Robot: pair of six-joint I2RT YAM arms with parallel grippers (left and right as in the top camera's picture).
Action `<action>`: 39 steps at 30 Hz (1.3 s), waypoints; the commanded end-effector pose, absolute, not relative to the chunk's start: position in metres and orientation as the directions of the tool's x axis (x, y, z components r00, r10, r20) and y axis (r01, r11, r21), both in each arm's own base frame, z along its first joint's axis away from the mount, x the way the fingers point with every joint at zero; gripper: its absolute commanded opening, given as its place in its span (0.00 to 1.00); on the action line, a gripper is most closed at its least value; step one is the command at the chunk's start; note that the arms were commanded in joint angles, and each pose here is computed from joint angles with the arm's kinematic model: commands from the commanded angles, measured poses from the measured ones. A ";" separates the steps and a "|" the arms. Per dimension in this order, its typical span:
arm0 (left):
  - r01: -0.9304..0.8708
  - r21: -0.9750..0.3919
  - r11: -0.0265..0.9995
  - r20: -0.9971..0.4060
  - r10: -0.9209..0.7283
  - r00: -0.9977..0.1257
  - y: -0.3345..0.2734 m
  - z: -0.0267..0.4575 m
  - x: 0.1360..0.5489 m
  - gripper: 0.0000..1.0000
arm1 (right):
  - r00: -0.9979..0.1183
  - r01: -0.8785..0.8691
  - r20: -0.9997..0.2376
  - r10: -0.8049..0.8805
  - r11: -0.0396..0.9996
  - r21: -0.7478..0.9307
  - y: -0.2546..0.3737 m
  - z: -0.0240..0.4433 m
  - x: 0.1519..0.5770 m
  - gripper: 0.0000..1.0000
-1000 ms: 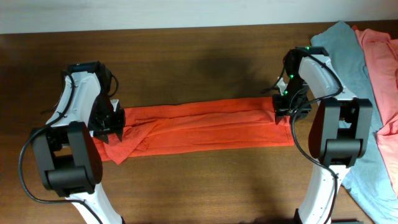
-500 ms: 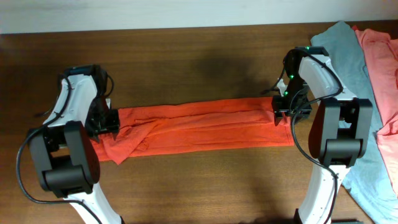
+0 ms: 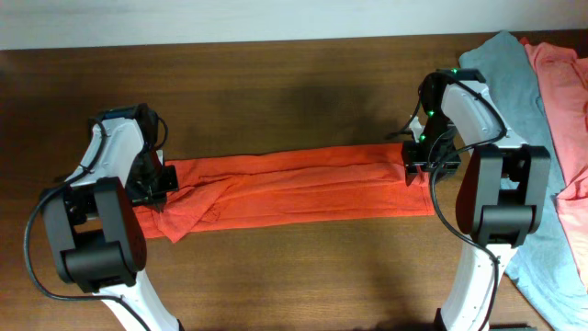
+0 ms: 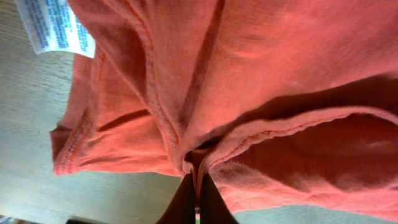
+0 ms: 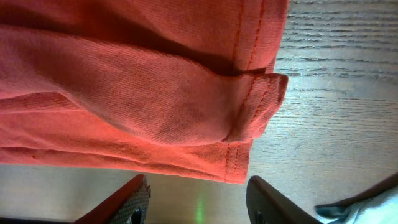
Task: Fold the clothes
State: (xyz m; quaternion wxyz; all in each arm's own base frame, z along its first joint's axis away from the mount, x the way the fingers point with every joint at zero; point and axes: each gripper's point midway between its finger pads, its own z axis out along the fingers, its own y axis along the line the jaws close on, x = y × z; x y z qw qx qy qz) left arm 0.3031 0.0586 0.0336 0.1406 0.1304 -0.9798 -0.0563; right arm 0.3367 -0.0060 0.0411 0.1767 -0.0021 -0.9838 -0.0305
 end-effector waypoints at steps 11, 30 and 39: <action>-0.232 0.097 0.968 0.057 -0.238 -0.969 0.062 0.078 0.360 0.00 | -0.937 0.020 0.348 -0.002 0.998 0.061 -0.007 0.042 0.335 0.55; -0.208 0.186 0.960 -0.023 -0.207 -0.978 0.084 0.089 0.378 0.33 | -0.938 0.020 0.347 -0.002 0.998 0.061 -0.007 0.042 0.336 0.56; -0.204 0.154 0.967 0.009 -0.207 -0.978 0.077 0.088 0.372 0.43 | -0.940 0.033 0.342 0.011 0.998 0.057 -0.008 0.042 0.337 0.57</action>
